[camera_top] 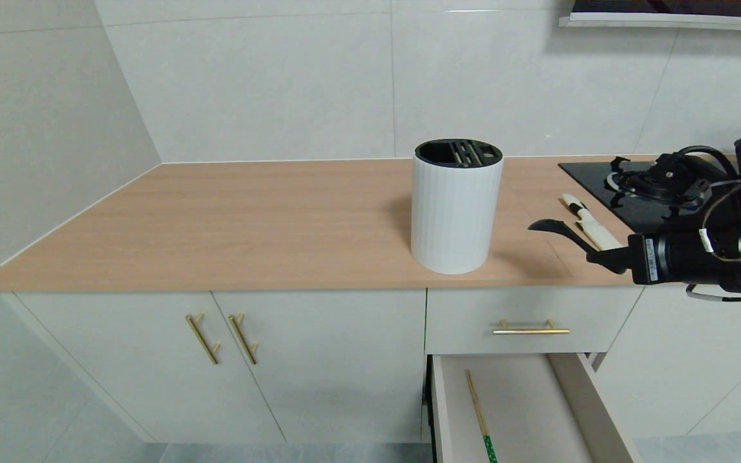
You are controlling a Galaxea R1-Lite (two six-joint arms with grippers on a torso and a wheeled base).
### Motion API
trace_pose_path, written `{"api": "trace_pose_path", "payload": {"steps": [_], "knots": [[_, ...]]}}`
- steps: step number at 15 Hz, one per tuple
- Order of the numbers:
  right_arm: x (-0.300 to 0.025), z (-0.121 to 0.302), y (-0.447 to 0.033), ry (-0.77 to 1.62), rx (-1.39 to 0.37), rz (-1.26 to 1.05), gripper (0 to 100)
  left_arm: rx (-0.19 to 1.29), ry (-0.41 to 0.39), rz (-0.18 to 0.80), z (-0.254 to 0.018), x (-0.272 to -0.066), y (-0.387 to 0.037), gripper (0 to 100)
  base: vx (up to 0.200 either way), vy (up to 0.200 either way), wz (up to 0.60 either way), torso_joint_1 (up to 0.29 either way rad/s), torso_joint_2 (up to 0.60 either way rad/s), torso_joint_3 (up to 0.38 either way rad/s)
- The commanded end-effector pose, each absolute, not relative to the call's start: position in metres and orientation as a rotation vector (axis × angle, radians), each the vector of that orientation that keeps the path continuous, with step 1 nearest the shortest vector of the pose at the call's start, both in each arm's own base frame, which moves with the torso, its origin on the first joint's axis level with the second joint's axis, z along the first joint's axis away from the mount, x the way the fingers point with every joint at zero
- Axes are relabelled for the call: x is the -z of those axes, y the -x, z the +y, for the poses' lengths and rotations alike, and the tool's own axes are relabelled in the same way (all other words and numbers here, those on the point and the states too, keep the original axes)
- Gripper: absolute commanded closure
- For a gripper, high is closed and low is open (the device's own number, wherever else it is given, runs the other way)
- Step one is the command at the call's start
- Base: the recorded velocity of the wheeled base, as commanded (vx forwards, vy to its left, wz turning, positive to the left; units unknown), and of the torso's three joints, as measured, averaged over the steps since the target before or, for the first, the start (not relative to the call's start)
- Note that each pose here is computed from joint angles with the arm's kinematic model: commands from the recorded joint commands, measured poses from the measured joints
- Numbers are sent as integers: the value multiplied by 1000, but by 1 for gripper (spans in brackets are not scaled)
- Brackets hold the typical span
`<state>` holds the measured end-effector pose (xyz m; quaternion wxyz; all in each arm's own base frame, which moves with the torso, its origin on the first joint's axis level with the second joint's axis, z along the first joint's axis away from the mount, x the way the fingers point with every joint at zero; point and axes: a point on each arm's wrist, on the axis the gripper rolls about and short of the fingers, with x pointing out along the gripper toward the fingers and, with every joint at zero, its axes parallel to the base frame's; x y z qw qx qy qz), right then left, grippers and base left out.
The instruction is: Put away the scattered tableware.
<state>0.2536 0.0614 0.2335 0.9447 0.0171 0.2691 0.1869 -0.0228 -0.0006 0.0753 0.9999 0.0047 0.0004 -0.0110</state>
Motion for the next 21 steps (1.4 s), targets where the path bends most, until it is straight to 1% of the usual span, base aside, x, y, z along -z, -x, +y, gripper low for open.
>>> {"api": "trace_pose_path", "payload": {"steps": [1,3,6,10,21], "knots": [[-223,59,-233,-28,-393,582,100,21,-9,1,-1,-75,23,0,0,0,0,0,0,0],[-208,59,-228,-22,-396,634,100,21,-9,0,-1,-75,23,0,0,0,0,0,0,0],[-196,59,-226,-14,-398,677,100,21,-9,1,-1,-75,23,0,0,0,0,0,0,0],[-190,61,-232,-7,-400,682,100,21,-9,1,-1,-75,23,0,0,0,0,-14,26,19],[-176,65,-239,-1,-406,719,100,21,-9,1,-1,-75,23,0,0,0,0,-186,448,263]]}}
